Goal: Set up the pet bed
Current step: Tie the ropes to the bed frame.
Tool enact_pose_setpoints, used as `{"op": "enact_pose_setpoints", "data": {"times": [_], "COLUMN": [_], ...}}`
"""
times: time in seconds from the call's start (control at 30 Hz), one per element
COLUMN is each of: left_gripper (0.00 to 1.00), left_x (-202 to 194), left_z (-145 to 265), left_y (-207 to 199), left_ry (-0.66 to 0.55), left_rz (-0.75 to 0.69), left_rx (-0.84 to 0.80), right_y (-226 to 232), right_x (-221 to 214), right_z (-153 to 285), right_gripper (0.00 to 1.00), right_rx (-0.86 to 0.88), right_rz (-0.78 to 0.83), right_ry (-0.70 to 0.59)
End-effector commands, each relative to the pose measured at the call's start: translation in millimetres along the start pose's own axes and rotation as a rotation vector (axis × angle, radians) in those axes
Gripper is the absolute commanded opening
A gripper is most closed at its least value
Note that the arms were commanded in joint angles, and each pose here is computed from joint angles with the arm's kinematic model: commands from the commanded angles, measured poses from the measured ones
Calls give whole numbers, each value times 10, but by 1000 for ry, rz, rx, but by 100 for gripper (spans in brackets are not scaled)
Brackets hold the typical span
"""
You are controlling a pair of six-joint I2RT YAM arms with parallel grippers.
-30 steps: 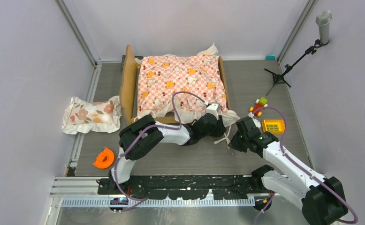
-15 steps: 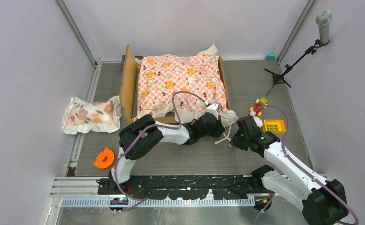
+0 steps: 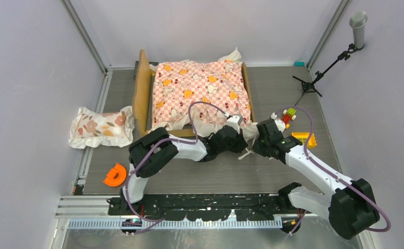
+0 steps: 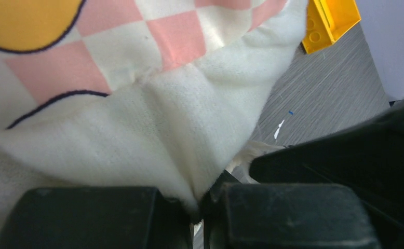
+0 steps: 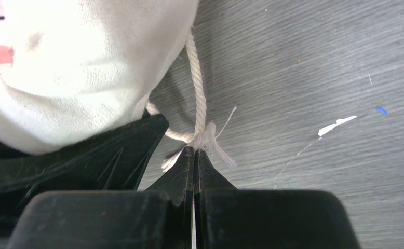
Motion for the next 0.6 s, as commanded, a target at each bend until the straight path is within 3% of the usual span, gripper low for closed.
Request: {"op": "enact_pose_setpoints", "data": {"times": [0.0, 0.57], "left_gripper": [6, 5], "left_x": [197, 154], "left_z": [127, 172], "left_y": [-258, -214], "left_ry": [-59, -48], "left_rz": [-15, -5], "left_rx": [-95, -94], "right_y": [139, 179], "right_x": [236, 324], "right_z": [-45, -289], "right_gripper": [1, 1], "right_rx": [36, 36], "right_rz": [18, 31], "right_ry": [-99, -184]}}
Point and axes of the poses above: each gripper's point midway between its finger pads, its own z axis back along the fingers, its own y axis along the line the jaws close on, x = y × z, the point moved 6 cm from there along z, back along the fingers, and after that the axes turned 12 degrees about z, right-handed, at the moved point
